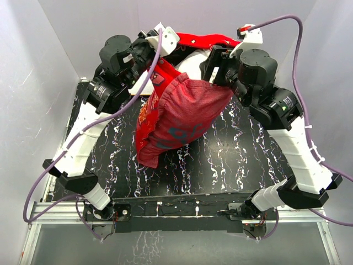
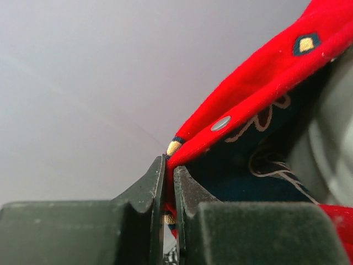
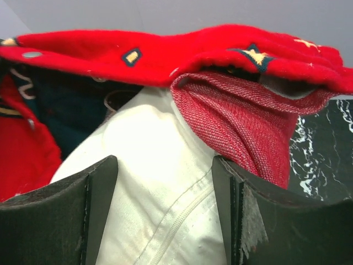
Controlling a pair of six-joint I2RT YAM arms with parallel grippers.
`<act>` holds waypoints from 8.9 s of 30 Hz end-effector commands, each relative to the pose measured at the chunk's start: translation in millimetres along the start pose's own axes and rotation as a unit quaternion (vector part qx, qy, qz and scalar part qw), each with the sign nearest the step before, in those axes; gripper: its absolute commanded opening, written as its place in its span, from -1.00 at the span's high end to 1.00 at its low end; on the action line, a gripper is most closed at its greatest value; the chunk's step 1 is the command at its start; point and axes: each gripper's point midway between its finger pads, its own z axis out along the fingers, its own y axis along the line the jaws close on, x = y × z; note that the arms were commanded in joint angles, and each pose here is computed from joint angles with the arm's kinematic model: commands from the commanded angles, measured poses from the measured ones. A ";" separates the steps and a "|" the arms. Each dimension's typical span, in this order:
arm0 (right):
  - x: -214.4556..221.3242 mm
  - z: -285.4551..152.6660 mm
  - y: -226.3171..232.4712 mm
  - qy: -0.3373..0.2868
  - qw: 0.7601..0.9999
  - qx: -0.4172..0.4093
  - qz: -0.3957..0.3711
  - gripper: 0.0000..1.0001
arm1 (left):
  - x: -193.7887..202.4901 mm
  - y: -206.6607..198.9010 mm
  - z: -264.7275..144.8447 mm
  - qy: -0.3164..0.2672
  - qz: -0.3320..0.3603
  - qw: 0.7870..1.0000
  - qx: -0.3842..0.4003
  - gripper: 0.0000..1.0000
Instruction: Remove the pillowcase from the pillow
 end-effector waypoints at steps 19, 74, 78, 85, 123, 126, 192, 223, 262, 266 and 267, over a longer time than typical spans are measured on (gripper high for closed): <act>-97.1 -46.6 -20.6 -0.116 0.993 0.025 -0.022 -0.51 | -11.8 21.7 -43.0 -0.016 -0.083 0.996 0.003 1.00; 8.5 -5.2 -42.9 -0.022 0.992 -0.118 0.032 0.63 | 15.9 110.5 -52.3 -0.021 -0.070 0.993 -0.094 1.00; -14.8 -33.1 -2.0 -0.057 0.969 -0.238 -0.027 0.02 | 9.9 79.8 -44.6 -0.037 -0.153 0.987 -0.026 1.00; -48.2 -65.9 32.2 -0.138 0.919 -0.340 -0.145 -0.39 | -4.9 75.3 -46.5 -0.059 -0.187 0.981 -0.002 1.00; 184.7 -53.2 107.3 0.109 0.777 -0.400 -0.473 -0.96 | -41.0 111.9 -94.3 -0.112 -0.133 0.984 -0.040 1.00; 187.6 -47.6 99.0 0.104 0.775 -0.380 -0.494 -0.97 | -43.2 111.1 -94.7 -0.117 -0.139 0.983 -0.037 1.00; 41.1 56.9 194.9 -0.012 0.939 -0.335 -0.075 0.84 | 15.7 4.8 -125.3 -0.031 -0.249 0.962 0.108 -0.49; -75.1 -4.9 128.5 -0.129 0.926 -0.352 -0.045 0.84 | 137.7 40.2 -160.4 0.142 -0.086 0.978 -0.125 1.00; -50.9 9.9 158.5 -0.091 0.894 -0.438 -0.026 0.84 | -36.2 -11.5 -131.4 -0.107 -0.242 0.937 0.230 -0.94; -46.3 9.7 162.9 -0.083 0.887 -0.453 -0.031 0.84 | -32.5 -18.2 -112.8 -0.097 -0.232 0.934 0.252 -0.94; -45.5 10.4 163.8 -0.082 0.886 -0.455 -0.030 0.84 | -29.7 -24.3 -111.8 -0.090 -0.234 0.931 0.266 -0.94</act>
